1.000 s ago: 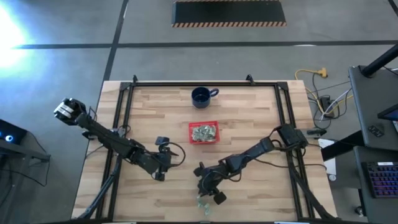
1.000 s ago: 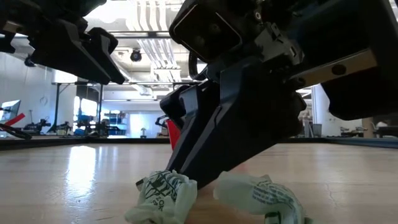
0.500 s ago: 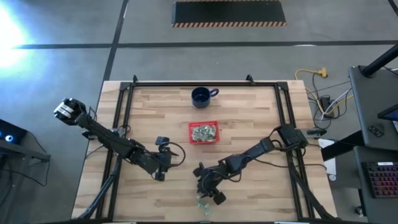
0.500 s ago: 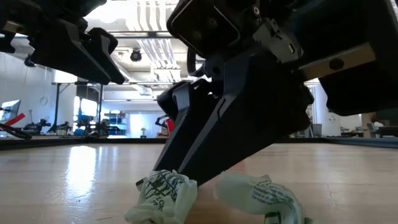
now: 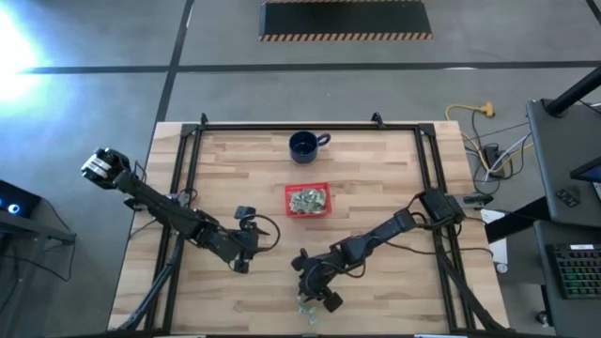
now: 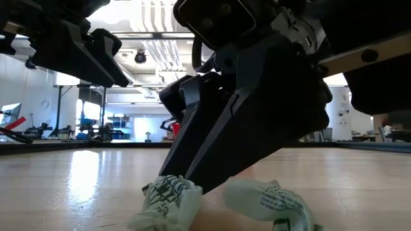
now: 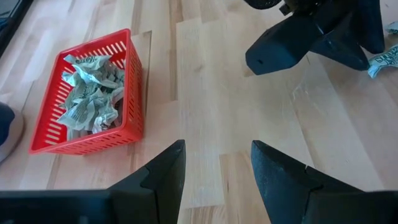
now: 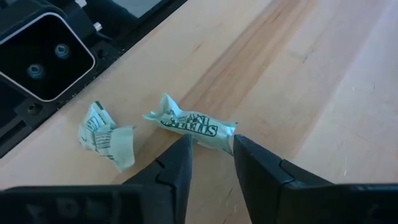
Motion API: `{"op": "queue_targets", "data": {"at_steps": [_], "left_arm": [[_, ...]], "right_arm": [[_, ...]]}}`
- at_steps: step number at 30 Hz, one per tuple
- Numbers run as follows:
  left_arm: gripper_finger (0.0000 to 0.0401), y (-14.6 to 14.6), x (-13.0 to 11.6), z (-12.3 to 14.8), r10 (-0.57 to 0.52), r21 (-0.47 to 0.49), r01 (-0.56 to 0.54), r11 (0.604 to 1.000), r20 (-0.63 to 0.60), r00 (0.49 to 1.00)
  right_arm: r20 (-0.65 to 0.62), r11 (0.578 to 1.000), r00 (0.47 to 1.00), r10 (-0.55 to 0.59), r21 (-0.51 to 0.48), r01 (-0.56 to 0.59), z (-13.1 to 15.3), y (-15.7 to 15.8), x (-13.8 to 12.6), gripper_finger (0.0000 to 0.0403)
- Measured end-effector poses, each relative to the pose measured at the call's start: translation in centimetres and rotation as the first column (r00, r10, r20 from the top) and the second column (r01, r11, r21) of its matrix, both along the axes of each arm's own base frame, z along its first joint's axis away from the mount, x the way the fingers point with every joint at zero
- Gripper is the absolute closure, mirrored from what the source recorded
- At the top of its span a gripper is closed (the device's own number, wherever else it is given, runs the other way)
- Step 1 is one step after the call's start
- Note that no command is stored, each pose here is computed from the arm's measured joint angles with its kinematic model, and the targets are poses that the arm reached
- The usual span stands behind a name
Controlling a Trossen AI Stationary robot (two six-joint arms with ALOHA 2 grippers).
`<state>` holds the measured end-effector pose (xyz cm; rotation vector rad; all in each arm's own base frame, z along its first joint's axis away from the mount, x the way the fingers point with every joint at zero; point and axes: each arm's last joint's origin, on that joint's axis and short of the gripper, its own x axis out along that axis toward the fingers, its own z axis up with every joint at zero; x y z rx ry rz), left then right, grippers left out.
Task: Pick and place items into bin
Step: Put the stevia packet into the red bin
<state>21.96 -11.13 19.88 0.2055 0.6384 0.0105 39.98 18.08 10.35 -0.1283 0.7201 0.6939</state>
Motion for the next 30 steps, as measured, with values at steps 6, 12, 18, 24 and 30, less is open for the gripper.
{"op": "queue_targets", "data": {"at_steps": [6, 12, 18, 24, 30], "left_arm": [[0.0234, 0.0, -0.1, -0.1, 0.001, 0.000, -0.001, 1.000, -0.003, 1.000], [0.0235, 0.1, -0.1, -0.4, 0.001, -0.003, -0.001, 1.000, 0.001, 1.000], [0.0234, 0.1, -0.1, -0.4, 0.001, -0.003, -0.001, 1.000, 0.002, 1.000], [0.0234, 0.1, -0.1, -0.4, 0.000, -0.003, 0.000, 1.000, 0.002, 1.000], [0.0234, 0.1, -0.1, -0.4, 0.000, -0.003, 0.000, 1.000, 0.002, 1.000]], "right_arm": [[0.009, 1.000, 1.000, 0.010, -0.009, -0.010, 0.0, 0.0, 0.0, 0.0326], [0.017, 1.000, 1.000, 0.011, -0.017, -0.011, 0.0, 0.0, 0.0, 0.0365], [0.029, 0.999, 1.000, 0.008, -0.038, -0.007, 0.0, -0.1, 0.1, 0.0393], [0.033, 0.997, 0.999, -0.023, -0.078, 0.025, 0.4, -0.3, -0.1, 0.0394], [0.052, 0.970, 0.992, -0.116, -0.207, 0.125, 3.0, -1.1, -0.8, 0.0394]]}}
